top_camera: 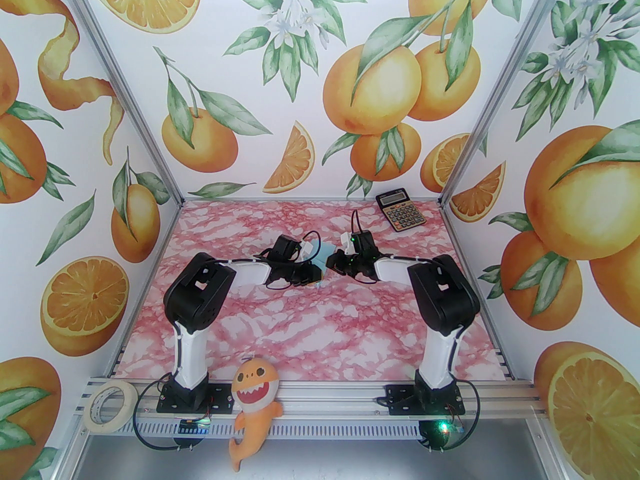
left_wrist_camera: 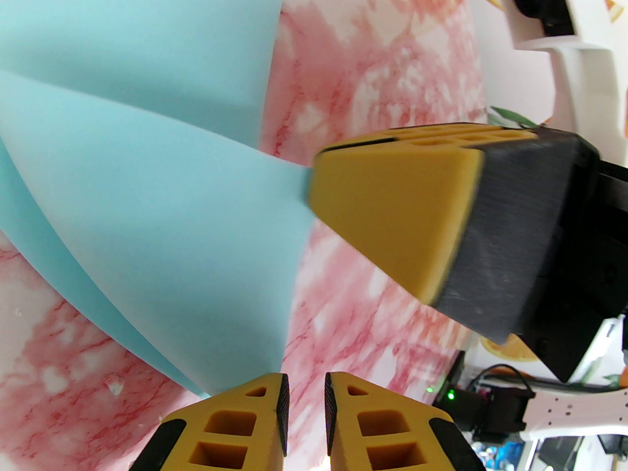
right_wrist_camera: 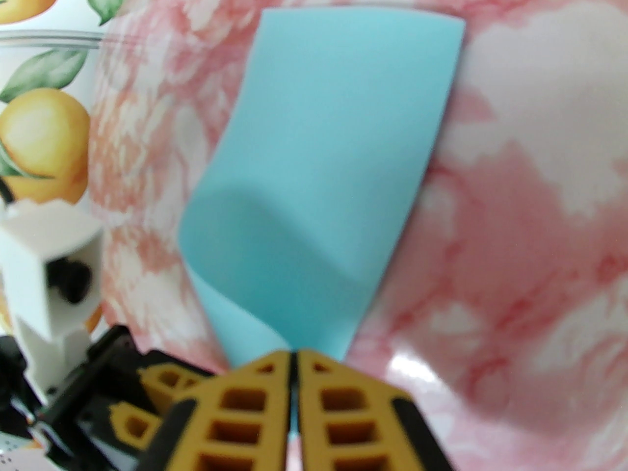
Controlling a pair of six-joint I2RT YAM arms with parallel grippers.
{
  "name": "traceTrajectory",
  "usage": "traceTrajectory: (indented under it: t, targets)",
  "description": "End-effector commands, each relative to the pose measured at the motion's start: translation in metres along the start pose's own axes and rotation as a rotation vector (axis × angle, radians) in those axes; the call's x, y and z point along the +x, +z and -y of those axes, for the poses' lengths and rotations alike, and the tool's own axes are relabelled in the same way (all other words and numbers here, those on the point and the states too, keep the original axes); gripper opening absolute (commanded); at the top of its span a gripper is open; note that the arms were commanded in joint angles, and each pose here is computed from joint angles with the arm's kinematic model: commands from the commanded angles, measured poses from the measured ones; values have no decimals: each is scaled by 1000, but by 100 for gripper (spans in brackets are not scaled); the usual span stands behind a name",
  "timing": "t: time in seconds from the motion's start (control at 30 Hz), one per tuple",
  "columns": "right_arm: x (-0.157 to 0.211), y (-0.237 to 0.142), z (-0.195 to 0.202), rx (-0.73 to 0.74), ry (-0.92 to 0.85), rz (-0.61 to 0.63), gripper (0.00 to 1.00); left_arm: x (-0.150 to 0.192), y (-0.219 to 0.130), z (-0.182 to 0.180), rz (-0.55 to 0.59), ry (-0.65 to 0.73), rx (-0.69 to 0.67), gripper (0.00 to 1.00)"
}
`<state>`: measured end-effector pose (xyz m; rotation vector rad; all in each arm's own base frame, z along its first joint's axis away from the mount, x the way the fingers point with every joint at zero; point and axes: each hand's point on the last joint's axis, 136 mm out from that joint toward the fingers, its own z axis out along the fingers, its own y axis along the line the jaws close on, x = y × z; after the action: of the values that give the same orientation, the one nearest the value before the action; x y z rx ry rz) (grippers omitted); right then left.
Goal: Fold a paper plane with a square sheet of paper (fold left side to right side)
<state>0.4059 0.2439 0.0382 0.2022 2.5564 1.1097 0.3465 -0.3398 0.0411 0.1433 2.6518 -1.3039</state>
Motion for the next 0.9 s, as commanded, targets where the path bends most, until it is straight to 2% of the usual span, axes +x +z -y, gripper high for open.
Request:
traceTrajectory:
  t: [0.0, 0.87]
  targets:
    - [-10, 3, -9, -26, -17, 15, 11, -7, 4, 6, 8, 20, 29, 21]
    - [-10, 9, -3, -6, -21, 0, 9, -7, 9, 2, -7, 12, 27, 21]
